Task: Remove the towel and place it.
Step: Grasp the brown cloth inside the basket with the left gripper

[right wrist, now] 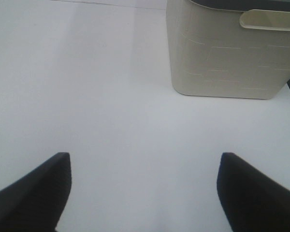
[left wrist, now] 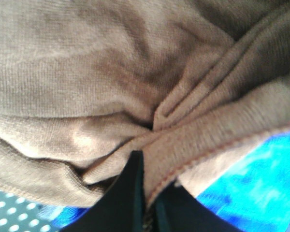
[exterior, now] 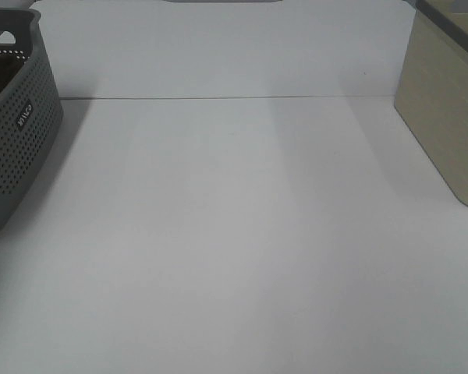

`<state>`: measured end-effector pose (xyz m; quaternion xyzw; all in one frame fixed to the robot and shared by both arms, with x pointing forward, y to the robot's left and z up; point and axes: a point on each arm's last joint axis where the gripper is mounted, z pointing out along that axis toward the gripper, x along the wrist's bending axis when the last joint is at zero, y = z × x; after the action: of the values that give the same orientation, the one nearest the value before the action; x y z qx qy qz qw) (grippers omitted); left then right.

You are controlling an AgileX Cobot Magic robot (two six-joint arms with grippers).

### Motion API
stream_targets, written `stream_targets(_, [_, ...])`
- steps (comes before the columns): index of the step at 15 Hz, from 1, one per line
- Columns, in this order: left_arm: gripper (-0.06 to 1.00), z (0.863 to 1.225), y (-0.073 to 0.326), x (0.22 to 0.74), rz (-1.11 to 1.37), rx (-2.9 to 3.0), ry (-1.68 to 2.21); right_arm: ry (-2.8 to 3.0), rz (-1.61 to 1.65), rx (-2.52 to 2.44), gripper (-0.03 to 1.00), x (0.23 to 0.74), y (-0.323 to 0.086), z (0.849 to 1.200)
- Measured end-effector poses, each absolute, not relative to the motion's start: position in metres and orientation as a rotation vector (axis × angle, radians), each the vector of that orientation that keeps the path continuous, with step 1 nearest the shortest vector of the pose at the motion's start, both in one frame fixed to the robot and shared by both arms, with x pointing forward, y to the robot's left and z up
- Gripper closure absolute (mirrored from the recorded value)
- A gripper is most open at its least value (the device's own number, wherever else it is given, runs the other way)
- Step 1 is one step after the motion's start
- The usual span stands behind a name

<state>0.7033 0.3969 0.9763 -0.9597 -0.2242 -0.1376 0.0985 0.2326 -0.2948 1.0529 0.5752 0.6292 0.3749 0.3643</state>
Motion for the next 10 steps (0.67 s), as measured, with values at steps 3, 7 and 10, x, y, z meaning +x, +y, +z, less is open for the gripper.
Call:
stream_targets(3, [0.94,0.979,0.394,0.701,-0.394,-2.840,-0.753,1.619,0.964,1.480,0.17,0.233,-0.295,1.053])
stream_targets(7, [0.94,1.044,0.372,0.686,-0.515,-2.787,-0.969,1.619,0.964,1.480,0.17,0.233,-0.295,1.053])
stream_targets(10, [0.94,1.096,0.349,0.669,-0.694,-2.785,-1.014,1.619,0.964,1.480,0.17,0.233,-0.295,1.053])
